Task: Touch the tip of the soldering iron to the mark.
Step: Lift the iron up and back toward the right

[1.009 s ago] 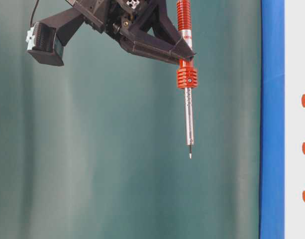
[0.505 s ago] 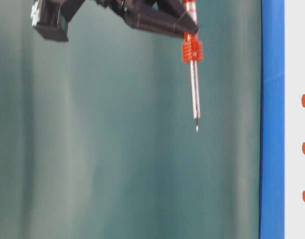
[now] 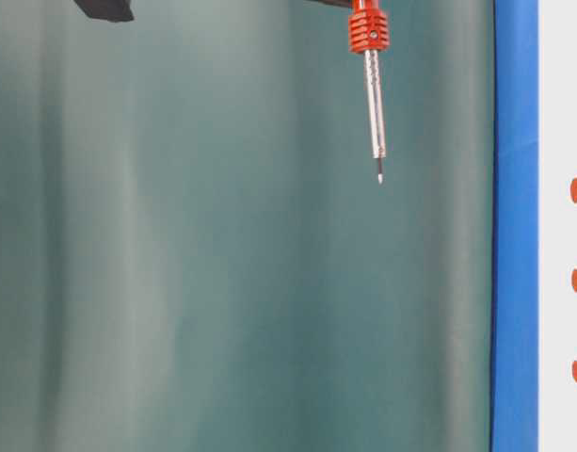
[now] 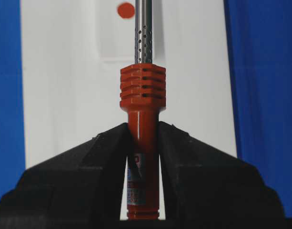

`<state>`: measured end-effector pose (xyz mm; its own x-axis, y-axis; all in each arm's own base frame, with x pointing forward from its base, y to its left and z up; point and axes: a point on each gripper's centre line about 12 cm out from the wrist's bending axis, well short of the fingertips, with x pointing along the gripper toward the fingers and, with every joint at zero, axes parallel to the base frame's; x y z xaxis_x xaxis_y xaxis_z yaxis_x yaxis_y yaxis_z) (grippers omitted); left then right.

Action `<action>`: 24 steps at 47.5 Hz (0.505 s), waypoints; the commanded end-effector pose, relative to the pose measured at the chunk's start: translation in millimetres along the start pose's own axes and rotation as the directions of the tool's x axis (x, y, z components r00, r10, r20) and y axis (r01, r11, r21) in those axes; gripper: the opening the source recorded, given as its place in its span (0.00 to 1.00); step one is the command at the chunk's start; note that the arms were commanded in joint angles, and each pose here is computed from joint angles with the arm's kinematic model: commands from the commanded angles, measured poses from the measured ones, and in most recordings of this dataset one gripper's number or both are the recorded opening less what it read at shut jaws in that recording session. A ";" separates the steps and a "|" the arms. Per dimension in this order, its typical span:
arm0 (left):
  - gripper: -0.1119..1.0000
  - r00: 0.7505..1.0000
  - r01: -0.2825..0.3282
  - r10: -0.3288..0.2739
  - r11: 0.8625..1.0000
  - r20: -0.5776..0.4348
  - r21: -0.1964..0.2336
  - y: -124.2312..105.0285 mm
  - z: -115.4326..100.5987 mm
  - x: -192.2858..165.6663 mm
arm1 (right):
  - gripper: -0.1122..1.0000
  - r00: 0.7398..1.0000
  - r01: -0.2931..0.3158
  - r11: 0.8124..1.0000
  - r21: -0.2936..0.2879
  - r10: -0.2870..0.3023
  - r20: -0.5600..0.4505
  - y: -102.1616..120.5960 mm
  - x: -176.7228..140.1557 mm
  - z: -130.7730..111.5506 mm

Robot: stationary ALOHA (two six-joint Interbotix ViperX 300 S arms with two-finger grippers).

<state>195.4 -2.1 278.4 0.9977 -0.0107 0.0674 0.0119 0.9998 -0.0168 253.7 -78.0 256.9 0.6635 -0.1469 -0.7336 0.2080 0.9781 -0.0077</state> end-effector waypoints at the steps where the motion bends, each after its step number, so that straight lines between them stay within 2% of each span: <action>1: 0.10 1.000 0.004 -0.004 1.000 0.012 0.001 -0.8 3.5 1.7 | 0.16 1.000 0.010 1.000 -0.002 -0.010 0.017 -1.8 -3.0 4.9; 24: 0.10 1.000 0.004 -0.004 1.000 0.012 0.001 -0.7 3.5 1.7 | 0.16 1.000 0.009 1.000 -0.004 -0.009 0.005 -1.9 1.6 4.4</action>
<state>195.4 -2.1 278.4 0.9977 -0.0107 0.0674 0.0119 0.9998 -0.0168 255.7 -79.4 251.9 0.6485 -0.1480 -0.7467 0.2086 0.9779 -0.0127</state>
